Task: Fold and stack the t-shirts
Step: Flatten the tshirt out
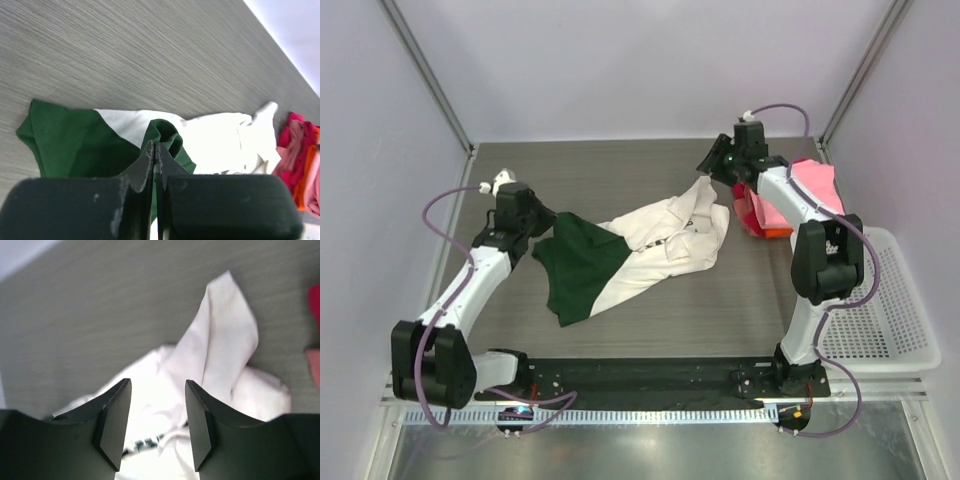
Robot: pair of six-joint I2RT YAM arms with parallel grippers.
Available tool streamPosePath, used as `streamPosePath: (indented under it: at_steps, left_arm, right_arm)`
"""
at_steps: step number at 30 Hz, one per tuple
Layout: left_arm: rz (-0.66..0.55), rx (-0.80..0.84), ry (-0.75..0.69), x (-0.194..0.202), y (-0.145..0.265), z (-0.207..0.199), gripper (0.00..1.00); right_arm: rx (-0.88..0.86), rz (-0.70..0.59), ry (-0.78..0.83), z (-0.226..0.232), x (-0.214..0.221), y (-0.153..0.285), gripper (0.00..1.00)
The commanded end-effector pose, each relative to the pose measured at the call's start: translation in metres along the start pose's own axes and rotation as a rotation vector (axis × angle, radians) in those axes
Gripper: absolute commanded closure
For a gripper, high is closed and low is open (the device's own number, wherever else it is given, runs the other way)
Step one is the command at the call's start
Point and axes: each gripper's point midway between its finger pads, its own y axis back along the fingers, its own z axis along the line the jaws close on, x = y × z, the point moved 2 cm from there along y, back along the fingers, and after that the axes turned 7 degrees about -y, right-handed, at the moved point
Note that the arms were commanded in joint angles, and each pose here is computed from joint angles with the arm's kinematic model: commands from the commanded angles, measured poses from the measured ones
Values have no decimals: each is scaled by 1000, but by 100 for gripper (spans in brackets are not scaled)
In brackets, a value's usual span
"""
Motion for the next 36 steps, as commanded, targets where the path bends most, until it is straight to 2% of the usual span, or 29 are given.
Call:
streamPosePath:
  at_steps: [1, 3, 7, 12, 17, 29, 30, 31, 34, 36]
  left_arm:
    - [-8, 63, 10, 1, 21, -7, 100]
    - [-4, 81, 15, 4, 33, -7, 100]
    - [24, 177, 52, 13, 58, -16, 100]
    - [57, 195, 69, 30, 73, -8, 100]
    - [74, 159, 48, 42, 77, 5, 100]
    - [63, 143, 20, 35, 80, 5, 100]
    - [65, 143, 19, 35, 79, 5, 100]
    - [64, 148, 17, 35, 80, 4, 100]
    - [62, 151, 10, 33, 81, 3, 100]
    - [60, 147, 4, 32, 81, 3, 100]
  right_arm:
    - [34, 96, 206, 11, 59, 30, 47]
    - [8, 131, 280, 21, 88, 45, 47]
    - [44, 245, 472, 8, 147, 57, 47]
    - [138, 257, 614, -3, 182, 61, 48]
    - [218, 263, 709, -9, 200, 53, 55]
    - [344, 297, 835, -29, 223, 31, 57]
    - [356, 288, 838, -29, 222, 30, 58]
    - [374, 278, 833, -31, 221, 29, 71]
    - [414, 234, 831, -30, 210, 33, 92]
    - [379, 222, 811, -21, 204, 42, 93]
